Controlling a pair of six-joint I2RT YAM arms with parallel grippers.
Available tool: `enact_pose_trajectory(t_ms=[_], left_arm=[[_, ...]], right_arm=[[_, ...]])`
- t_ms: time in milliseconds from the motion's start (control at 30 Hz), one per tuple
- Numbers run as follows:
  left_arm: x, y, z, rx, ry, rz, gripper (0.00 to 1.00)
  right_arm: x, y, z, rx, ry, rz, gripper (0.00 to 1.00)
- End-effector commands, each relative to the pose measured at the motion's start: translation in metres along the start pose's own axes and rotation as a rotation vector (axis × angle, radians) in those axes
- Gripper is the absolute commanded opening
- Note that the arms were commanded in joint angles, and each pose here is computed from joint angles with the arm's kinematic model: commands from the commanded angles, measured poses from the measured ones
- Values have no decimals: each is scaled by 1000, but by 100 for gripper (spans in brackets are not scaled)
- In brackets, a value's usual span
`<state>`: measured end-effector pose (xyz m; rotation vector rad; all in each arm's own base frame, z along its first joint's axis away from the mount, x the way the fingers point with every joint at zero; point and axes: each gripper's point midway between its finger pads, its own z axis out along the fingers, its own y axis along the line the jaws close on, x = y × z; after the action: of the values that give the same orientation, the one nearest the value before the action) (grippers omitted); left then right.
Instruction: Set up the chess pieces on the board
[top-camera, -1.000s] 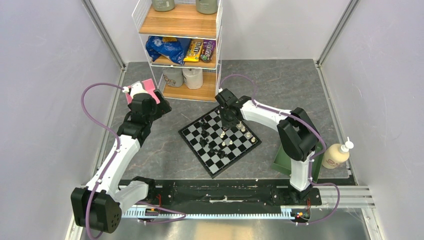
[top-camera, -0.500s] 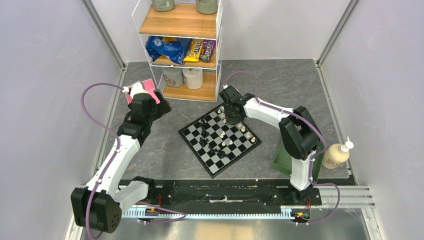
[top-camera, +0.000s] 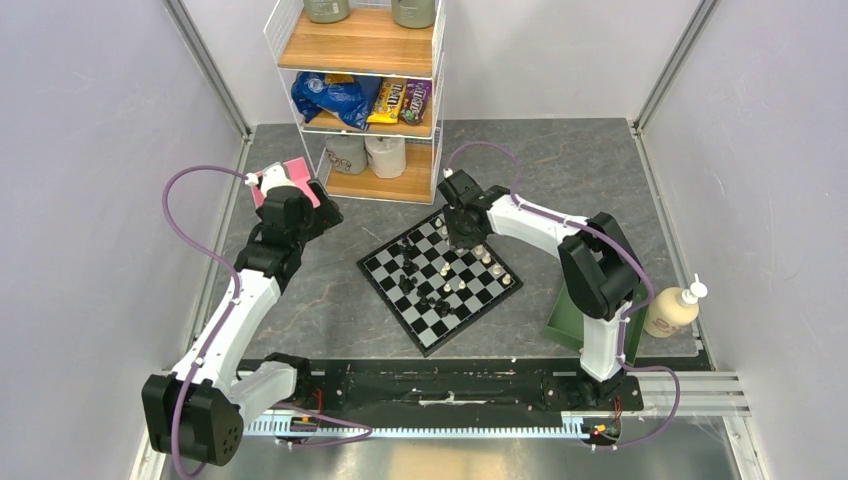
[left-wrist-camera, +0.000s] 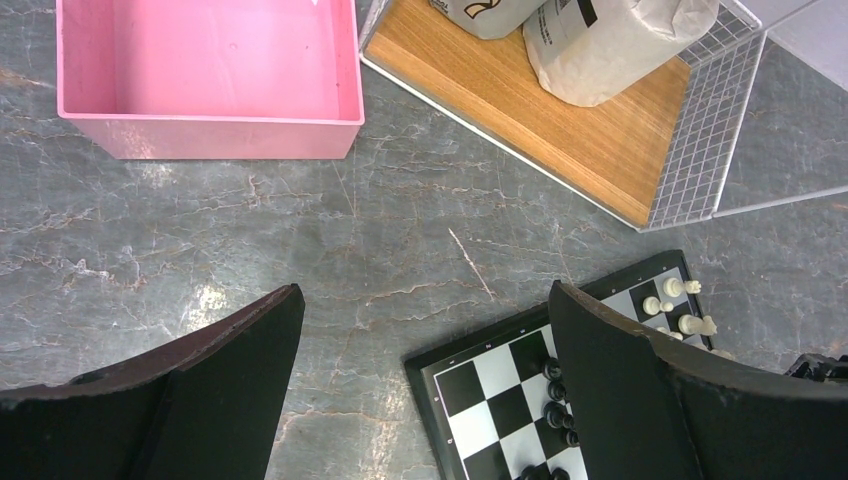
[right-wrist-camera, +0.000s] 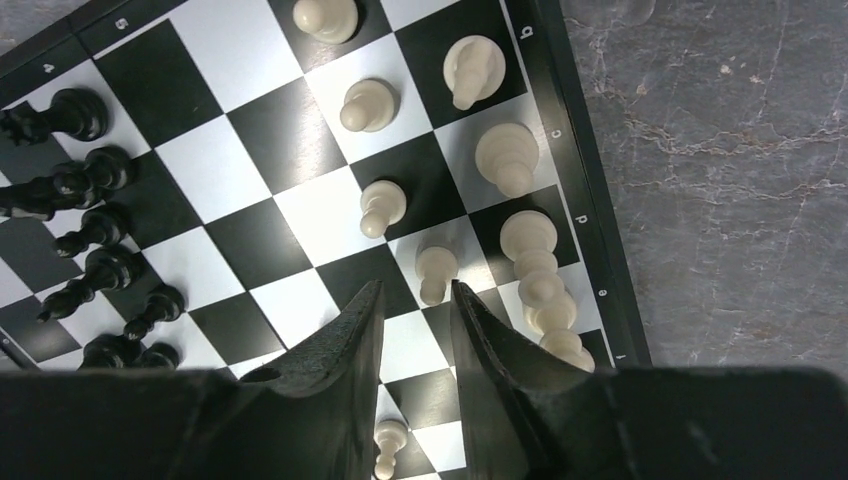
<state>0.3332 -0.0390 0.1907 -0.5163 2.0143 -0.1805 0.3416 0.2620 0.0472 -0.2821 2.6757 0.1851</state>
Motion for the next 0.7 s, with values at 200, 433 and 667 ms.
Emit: enact_pose_trajectory(t_ms=[200,433,667], left_arm=[[-6,-7,1,36,-18,-9,99],[-6,-5,0,30,-22,-6,99],[-7,-3,0,20,-25,-1,99]], right_arm=[[-14,36,-48,-116,-91,-34,40],[2,44,-32,-115,-44,-34,39],[7,42,-24,-93,-23,-33,37]])
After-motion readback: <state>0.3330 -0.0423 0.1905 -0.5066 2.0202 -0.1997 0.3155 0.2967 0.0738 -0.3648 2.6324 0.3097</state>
